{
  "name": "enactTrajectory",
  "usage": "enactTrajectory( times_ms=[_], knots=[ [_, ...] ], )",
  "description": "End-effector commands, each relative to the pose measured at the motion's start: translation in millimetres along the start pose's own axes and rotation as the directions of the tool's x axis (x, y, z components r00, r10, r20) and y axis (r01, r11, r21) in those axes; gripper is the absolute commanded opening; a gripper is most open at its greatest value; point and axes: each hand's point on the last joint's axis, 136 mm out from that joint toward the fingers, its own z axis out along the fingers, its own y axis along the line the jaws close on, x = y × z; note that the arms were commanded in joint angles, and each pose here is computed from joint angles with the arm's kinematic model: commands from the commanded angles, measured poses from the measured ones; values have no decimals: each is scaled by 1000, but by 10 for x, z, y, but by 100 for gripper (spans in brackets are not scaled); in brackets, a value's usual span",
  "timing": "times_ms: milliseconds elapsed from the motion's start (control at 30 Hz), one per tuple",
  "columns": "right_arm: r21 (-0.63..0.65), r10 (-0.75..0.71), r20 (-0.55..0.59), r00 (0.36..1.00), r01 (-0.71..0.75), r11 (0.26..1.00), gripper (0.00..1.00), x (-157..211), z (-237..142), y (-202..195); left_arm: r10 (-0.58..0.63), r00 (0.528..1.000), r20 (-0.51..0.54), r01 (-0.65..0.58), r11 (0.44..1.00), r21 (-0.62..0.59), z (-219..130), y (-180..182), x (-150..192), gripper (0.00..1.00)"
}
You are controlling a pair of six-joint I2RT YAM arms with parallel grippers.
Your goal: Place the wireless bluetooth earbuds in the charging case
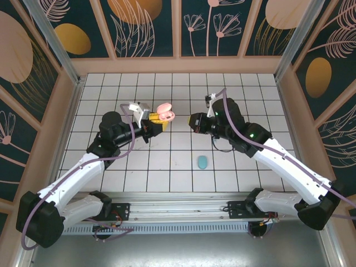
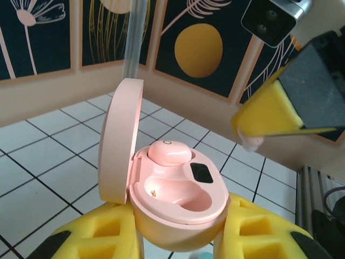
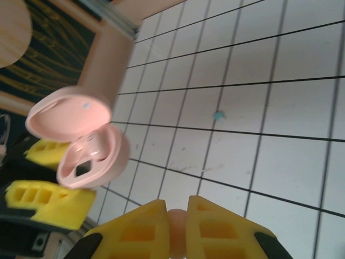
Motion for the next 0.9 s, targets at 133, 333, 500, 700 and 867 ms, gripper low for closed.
enactTrajectory(
  times_ms=[133, 333, 500, 700, 867],
  knots=[
    [-256, -28, 74, 997, 46, 966, 5, -216, -152, 784, 59, 995, 77, -59, 998, -10, -69, -25, -98, 0],
    [-325, -40, 67, 997, 60, 944, 4, -244, -112, 990, 75, 994, 77, -74, 997, -14, -74, -15, -63, 0],
    [-340, -63, 32, 997, 70, 938, 5, -196, 92, 1042, 74, 994, 81, -74, 997, -1, -57, -29, -83, 0],
    [-318, -71, 27, 997, 76, 945, 5, -212, 317, 1026, 81, 993, 80, -81, 997, -9, -75, -26, -61, 0],
    [-313, -76, -8, 997, 70, 947, 5, -168, 438, 1032, 87, 993, 80, -87, 996, -12, -93, -36, -64, 0]
  ],
)
